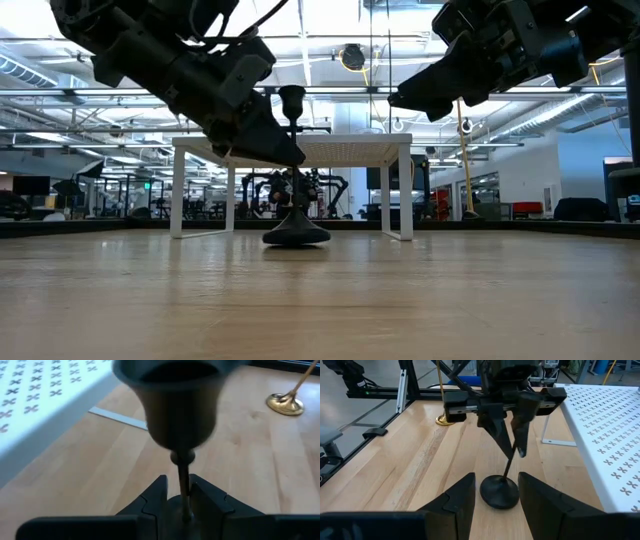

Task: Pick & Place candle stick holders
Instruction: Put the black candle holder on the shelf

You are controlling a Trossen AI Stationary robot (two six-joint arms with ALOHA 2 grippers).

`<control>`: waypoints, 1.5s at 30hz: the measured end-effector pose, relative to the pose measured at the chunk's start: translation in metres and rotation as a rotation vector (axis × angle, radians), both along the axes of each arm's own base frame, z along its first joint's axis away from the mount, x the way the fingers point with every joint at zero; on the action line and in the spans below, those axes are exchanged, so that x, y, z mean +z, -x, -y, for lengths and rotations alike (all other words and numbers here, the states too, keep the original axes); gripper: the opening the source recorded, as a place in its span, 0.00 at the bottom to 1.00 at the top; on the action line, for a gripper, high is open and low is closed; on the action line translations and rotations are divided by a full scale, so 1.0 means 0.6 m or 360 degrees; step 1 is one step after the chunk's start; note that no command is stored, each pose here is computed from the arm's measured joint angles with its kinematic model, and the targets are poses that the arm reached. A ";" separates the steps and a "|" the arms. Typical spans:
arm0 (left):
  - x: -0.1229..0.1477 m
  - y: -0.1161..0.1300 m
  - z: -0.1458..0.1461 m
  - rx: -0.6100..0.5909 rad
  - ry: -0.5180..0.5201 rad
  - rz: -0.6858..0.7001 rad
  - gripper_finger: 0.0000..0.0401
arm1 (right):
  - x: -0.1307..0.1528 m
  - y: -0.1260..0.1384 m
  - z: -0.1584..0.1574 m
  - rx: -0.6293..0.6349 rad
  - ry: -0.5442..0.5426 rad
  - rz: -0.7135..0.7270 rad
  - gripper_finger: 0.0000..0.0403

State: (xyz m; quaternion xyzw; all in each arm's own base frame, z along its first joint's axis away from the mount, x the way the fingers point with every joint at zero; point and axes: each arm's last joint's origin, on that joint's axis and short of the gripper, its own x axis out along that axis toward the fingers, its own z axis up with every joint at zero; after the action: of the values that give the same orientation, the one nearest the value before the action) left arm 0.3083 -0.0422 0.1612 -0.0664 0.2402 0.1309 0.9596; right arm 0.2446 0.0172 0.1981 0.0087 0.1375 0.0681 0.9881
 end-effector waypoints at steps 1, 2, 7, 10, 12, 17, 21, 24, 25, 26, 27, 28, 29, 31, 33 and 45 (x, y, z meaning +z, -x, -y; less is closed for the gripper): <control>0.001 -0.001 0.000 -0.0011 -0.0001 0.0008 0.20 | 0.000 0.000 0.000 0.0000 0.0000 0.0000 0.36; 0.002 -0.002 0.001 -0.0029 0.0000 0.0024 0.17 | 0.000 0.000 0.000 0.0000 0.0000 0.0001 0.36; 0.008 -0.005 0.003 -0.0092 0.0021 0.0078 0.04 | 0.000 0.000 0.000 0.0000 0.0000 0.0000 0.36; 0.011 -0.004 0.006 -0.0093 0.0034 0.0092 0.06 | 0.000 0.000 0.000 0.0000 0.0000 -0.0001 0.36; 0.022 -0.001 0.009 -0.0105 0.0040 0.0128 0.06 | 0.000 0.000 0.000 0.0000 0.0000 0.0000 0.36; 0.081 0.016 0.014 -0.0137 0.0077 0.0321 0.03 | 0.000 0.000 0.000 0.0000 0.0000 -0.0001 0.36; 0.136 0.040 0.010 -0.0125 0.0122 0.0517 0.05 | 0.000 0.000 0.000 -0.0001 0.0004 -0.0001 0.36; 0.165 0.056 0.004 -0.0115 0.0045 0.0599 0.03 | 0.000 0.000 0.000 -0.0003 0.0013 0.0001 0.36; 0.173 0.061 0.000 -0.0101 0.0001 0.0613 0.03 | 0.000 0.000 0.000 -0.0003 0.0013 0.0001 0.36; 0.179 0.065 -0.005 -0.0076 -0.0038 0.0623 0.03 | 0.000 0.000 0.000 -0.0003 0.0013 0.0001 0.36; 0.185 0.067 -0.012 -0.0048 -0.0073 0.0628 0.03 | 0.000 0.000 0.000 -0.0003 0.0013 0.0001 0.36; 0.191 0.069 -0.018 -0.0019 -0.0097 0.0619 0.03 | 0.000 0.000 0.000 -0.0003 0.0013 0.0001 0.36; 0.196 0.070 -0.026 0.0016 -0.0110 0.0601 0.03 | 0.000 0.000 0.000 -0.0004 0.0013 0.0001 0.36; 0.210 0.069 -0.042 0.0076 -0.0144 0.0541 0.03 | 0.000 0.000 0.001 -0.0005 0.0013 0.0002 0.36; 0.223 0.066 -0.063 0.0135 -0.0188 0.0462 0.04 | 0.000 0.000 0.001 -0.0006 0.0013 0.0003 0.36; 0.219 0.043 -0.145 0.0225 -0.0126 0.0224 0.04 | 0.000 0.000 0.001 -0.0005 0.0013 0.0004 0.36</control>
State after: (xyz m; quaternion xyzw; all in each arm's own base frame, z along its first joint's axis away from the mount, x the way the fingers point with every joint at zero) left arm 0.2827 0.0448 0.2924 -0.0544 0.1615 0.2027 0.9643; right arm 0.2447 0.0168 0.1982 0.0047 0.1364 0.0660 0.9884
